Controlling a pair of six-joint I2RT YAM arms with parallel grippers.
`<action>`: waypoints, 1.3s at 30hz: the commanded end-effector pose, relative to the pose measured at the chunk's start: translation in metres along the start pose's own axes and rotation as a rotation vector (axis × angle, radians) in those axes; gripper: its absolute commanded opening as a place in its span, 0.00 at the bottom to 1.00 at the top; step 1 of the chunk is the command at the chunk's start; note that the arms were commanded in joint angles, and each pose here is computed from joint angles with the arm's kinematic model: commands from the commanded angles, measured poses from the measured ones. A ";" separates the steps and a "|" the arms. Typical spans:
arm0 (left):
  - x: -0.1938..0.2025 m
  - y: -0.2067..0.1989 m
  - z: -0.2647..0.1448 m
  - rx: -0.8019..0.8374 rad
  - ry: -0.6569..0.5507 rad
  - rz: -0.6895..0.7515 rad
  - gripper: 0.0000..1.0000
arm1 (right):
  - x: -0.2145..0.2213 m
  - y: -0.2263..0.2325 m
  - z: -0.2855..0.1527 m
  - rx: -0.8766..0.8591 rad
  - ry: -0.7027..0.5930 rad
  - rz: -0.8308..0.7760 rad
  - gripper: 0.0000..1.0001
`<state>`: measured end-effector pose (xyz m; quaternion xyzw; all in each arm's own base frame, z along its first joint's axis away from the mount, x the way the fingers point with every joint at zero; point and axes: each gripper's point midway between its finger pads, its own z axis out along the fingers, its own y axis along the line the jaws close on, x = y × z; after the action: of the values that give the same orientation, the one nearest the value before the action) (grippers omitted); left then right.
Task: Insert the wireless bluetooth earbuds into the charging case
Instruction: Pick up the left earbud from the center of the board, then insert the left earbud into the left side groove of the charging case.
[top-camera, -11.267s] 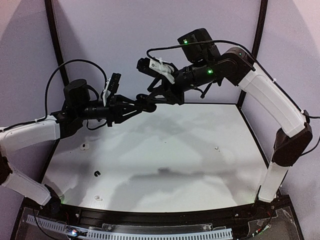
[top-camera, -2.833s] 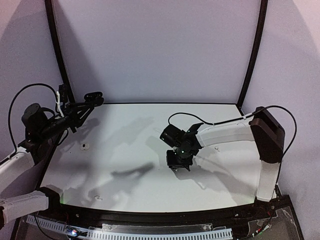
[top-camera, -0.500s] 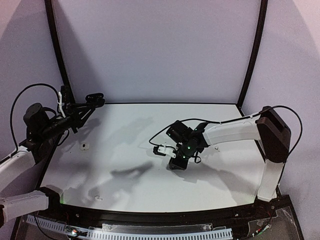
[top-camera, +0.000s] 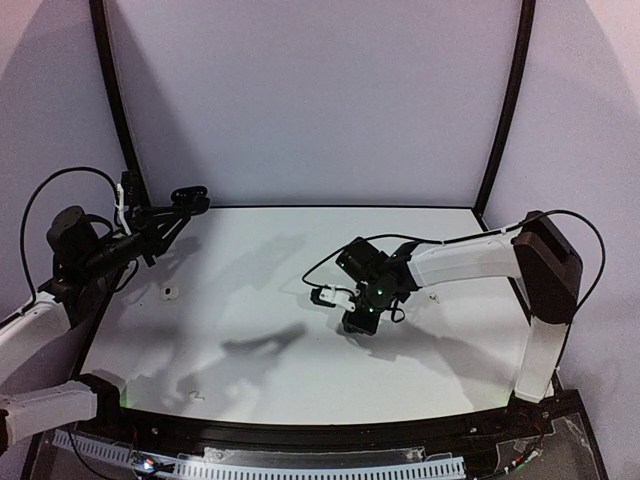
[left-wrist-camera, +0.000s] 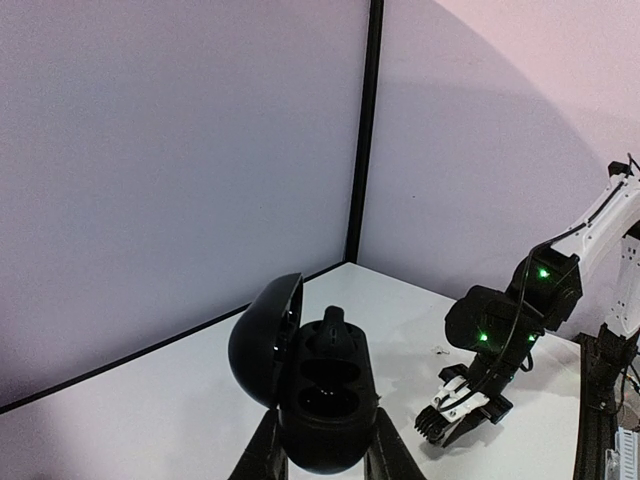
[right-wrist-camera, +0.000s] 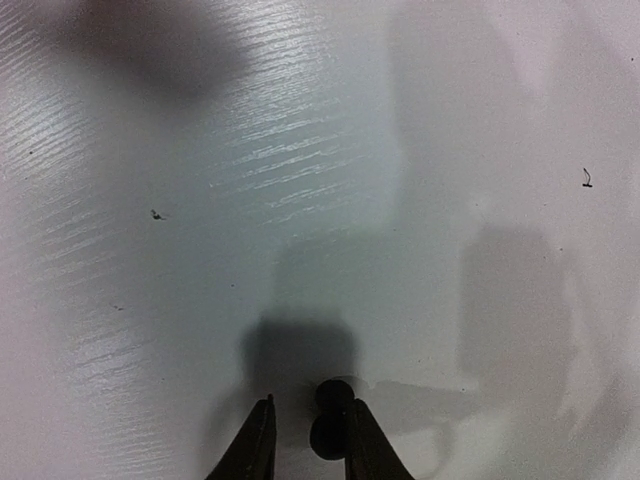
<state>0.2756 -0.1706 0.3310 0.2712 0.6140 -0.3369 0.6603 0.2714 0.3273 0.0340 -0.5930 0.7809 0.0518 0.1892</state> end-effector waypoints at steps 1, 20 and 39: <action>-0.004 -0.001 0.001 0.006 -0.010 0.018 0.01 | 0.002 -0.007 0.005 0.013 0.017 -0.004 0.20; 0.006 -0.006 0.001 0.040 0.016 0.018 0.01 | -0.049 -0.032 -0.063 -0.029 -0.163 0.067 0.00; 0.028 -0.107 0.024 0.542 0.043 0.107 0.01 | -0.223 0.058 -0.348 -0.199 -0.835 -0.248 0.00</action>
<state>0.2227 -0.2441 0.3023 0.4259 0.5511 -0.4397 0.5671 0.2200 0.4224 0.4111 -0.6086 0.5807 0.2978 0.4514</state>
